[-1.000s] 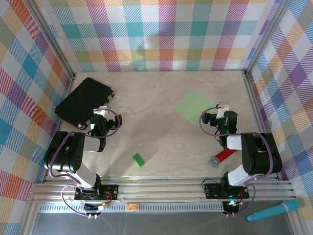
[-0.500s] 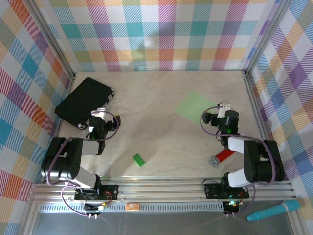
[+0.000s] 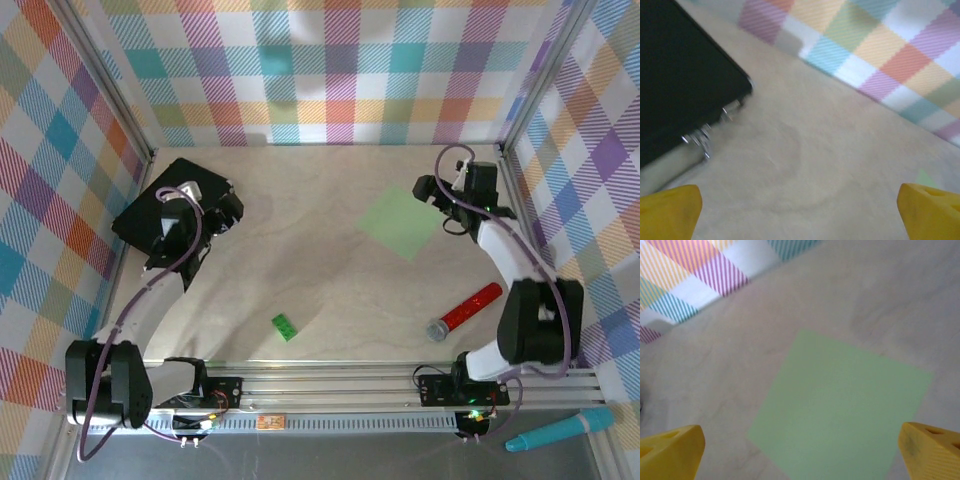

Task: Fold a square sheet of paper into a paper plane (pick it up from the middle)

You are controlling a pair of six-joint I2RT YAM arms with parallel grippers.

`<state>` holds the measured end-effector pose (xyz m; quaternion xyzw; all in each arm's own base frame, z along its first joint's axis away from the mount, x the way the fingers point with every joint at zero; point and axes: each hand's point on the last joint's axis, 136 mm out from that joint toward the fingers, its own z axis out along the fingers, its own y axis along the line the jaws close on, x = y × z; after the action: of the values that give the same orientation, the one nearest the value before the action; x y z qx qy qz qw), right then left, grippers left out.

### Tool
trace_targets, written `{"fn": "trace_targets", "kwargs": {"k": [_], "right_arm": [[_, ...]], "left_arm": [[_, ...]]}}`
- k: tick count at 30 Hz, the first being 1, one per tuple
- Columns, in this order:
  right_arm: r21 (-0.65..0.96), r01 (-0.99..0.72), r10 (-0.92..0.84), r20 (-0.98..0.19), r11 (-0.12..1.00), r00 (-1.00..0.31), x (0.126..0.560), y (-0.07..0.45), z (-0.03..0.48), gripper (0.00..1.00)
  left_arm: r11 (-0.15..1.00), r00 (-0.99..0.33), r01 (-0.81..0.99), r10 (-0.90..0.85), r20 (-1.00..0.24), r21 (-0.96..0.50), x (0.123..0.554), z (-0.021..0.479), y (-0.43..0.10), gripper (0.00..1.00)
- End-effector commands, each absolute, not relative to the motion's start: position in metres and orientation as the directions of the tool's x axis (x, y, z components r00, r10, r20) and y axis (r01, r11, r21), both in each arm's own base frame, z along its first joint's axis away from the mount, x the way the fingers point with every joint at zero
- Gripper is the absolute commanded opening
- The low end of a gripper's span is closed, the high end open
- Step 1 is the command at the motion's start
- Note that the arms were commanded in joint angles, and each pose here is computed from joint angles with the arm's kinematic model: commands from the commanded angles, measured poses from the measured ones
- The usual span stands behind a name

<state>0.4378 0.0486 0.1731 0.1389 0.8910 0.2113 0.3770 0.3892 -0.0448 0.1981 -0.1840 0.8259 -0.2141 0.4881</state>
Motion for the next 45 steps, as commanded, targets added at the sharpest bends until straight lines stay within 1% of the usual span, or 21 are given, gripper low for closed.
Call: {"fn": "trace_targets", "kwargs": {"k": [1, 4, 5, 7, 8, 11, 15, 22, 27, 30, 32, 35, 38, 40, 42, 45], "right_arm": [[0.577, 0.257, 0.490, -0.293, 0.775, -0.821, 0.416, 0.070, 0.122, 0.97], [0.575, 0.325, 0.508, -0.190, 0.751, -0.840, 0.425, 0.074, 0.100, 0.83], [0.569, 0.338, 0.509, -0.170, 0.750, -0.844, 0.429, 0.075, 0.094, 0.76], [0.559, 0.356, 0.506, -0.137, 0.749, -0.851, 0.432, 0.078, 0.083, 0.68], [0.553, 0.359, 0.503, -0.129, 0.752, -0.855, 0.434, 0.080, 0.078, 0.65], [0.512, 0.375, 0.488, -0.103, 0.773, -0.866, 0.435, 0.083, 0.063, 0.60], [0.470, 0.379, 0.458, -0.063, 0.797, -0.887, 0.431, 0.093, 0.044, 0.59], [0.415, 0.349, 0.377, 0.018, 0.840, -0.926, 0.407, 0.118, 0.021, 0.58], [0.383, 0.284, 0.269, 0.092, 0.879, -0.959, 0.371, 0.148, 0.015, 0.57], [0.384, 0.199, 0.164, 0.123, 0.902, -0.979, 0.339, 0.172, 0.012, 0.56], [0.397, 0.110, 0.060, 0.136, 0.911, -0.989, 0.314, 0.189, 0.008, 0.55], [0.445, -0.053, -0.119, 0.122, 0.894, -0.985, 0.279, 0.213, 0.006, 0.53], [0.538, -0.159, -0.221, 0.053, 0.828, -0.974, 0.266, 0.229, 0.021, 0.49], [0.546, -0.185, -0.209, -0.019, 0.817, -0.978, 0.276, 0.232, 0.038, 0.49], [0.524, -0.173, -0.150, -0.085, 0.834, -0.985, 0.293, 0.230, 0.055, 0.51], [0.529, -0.085, -0.015, -0.135, 0.844, -0.991, 0.312, 0.227, 0.068, 0.51]], "left_arm": [[0.726, -0.635, -0.137, -0.586, -0.503, -0.674, 0.378, 0.164, -0.077, 1.00], [0.694, -0.666, -0.131, -0.590, -0.456, -0.708, 0.381, 0.156, -0.093, 1.00], [0.693, -0.677, -0.124, -0.582, -0.450, -0.710, 0.382, 0.154, -0.099, 1.00], [0.697, -0.700, -0.123, -0.566, -0.436, -0.707, 0.382, 0.147, -0.110, 1.00], [0.700, -0.713, -0.119, -0.554, -0.430, -0.704, 0.382, 0.144, -0.116, 1.00], [0.707, -0.746, -0.118, -0.527, -0.407, -0.698, 0.381, 0.133, -0.134, 0.99], [0.721, -0.791, -0.109, -0.480, -0.380, -0.684, 0.381, 0.121, -0.156, 0.98], [0.744, -0.842, -0.089, -0.411, -0.349, -0.662, 0.384, 0.111, -0.188, 0.98], [0.756, -0.873, -0.084, -0.370, -0.319, -0.649, 0.387, 0.102, -0.206, 0.97], [0.761, -0.882, -0.080, -0.355, -0.310, -0.643, 0.388, 0.098, -0.213, 0.97], [0.765, -0.889, -0.083, -0.347, -0.300, -0.639, 0.388, 0.093, -0.216, 0.97], [0.761, -0.898, -0.079, -0.335, -0.286, -0.643, 0.387, 0.090, -0.223, 0.96], [0.754, -0.912, -0.076, -0.318, -0.260, -0.653, 0.383, 0.084, -0.233, 0.92], [0.745, -0.921, -0.073, -0.306, -0.241, -0.663, 0.379, 0.081, -0.243, 0.90], [0.736, -0.932, -0.074, -0.291, -0.215, -0.673, 0.373, 0.079, -0.254, 0.87], [0.730, -0.946, -0.080, -0.271, -0.180, -0.679, 0.359, 0.074, -0.272, 0.82]]}}
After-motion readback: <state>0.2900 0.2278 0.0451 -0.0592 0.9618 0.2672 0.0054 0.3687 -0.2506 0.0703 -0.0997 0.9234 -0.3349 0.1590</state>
